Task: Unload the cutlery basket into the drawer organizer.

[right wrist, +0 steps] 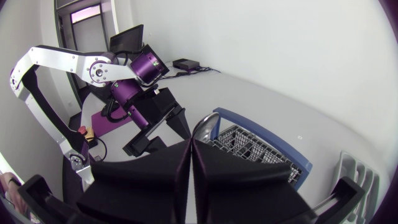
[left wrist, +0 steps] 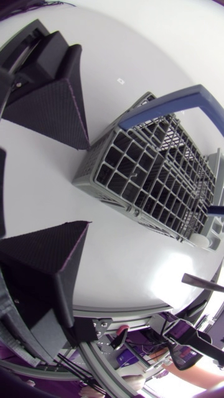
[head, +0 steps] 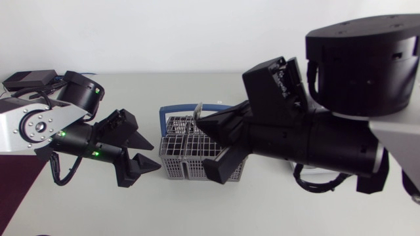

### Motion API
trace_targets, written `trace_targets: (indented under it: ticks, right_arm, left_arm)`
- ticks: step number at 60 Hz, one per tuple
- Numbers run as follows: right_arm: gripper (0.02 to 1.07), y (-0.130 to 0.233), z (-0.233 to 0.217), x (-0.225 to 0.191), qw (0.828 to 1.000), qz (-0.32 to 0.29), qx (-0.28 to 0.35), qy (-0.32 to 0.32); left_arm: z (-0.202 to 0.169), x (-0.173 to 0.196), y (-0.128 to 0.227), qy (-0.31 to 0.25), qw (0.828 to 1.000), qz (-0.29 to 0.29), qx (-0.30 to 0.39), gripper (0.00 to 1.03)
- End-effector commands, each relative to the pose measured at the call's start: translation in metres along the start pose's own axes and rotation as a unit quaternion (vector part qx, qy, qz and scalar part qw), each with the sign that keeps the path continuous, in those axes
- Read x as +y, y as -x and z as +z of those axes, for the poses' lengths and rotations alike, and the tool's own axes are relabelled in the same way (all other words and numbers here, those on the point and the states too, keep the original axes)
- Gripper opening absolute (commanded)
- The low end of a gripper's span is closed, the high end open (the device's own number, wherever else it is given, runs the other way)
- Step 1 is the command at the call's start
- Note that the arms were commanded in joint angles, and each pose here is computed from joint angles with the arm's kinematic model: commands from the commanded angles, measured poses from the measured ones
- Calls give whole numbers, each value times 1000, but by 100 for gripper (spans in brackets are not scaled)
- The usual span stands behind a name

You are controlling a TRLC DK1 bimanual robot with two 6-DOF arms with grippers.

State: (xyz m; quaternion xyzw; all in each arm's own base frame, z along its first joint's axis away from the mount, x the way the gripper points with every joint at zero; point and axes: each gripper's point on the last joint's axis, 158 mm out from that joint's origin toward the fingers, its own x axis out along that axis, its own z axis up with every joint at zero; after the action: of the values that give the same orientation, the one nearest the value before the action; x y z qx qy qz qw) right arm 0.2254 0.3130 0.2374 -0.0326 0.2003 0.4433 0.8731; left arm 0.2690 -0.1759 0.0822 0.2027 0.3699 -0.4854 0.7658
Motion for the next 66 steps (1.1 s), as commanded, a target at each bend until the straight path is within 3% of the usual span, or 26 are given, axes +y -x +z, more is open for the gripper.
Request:
trace_targets:
  ticks: [1,20,66]
  right_arm:
    - [8,4,-14,-6,1000,-2,13,7]
    - [8,38,-14,-19,1000,-8,6,13]
    - [8,119,-37,-87,996,-85,-19,-27]
  left_arm:
    - [2,-4,0,2,1000,-1,1,98]
    - [15,-8,0,-6,1000,3,2,98]
    - [19,-27,-8,-22,1000,-11,11,98]
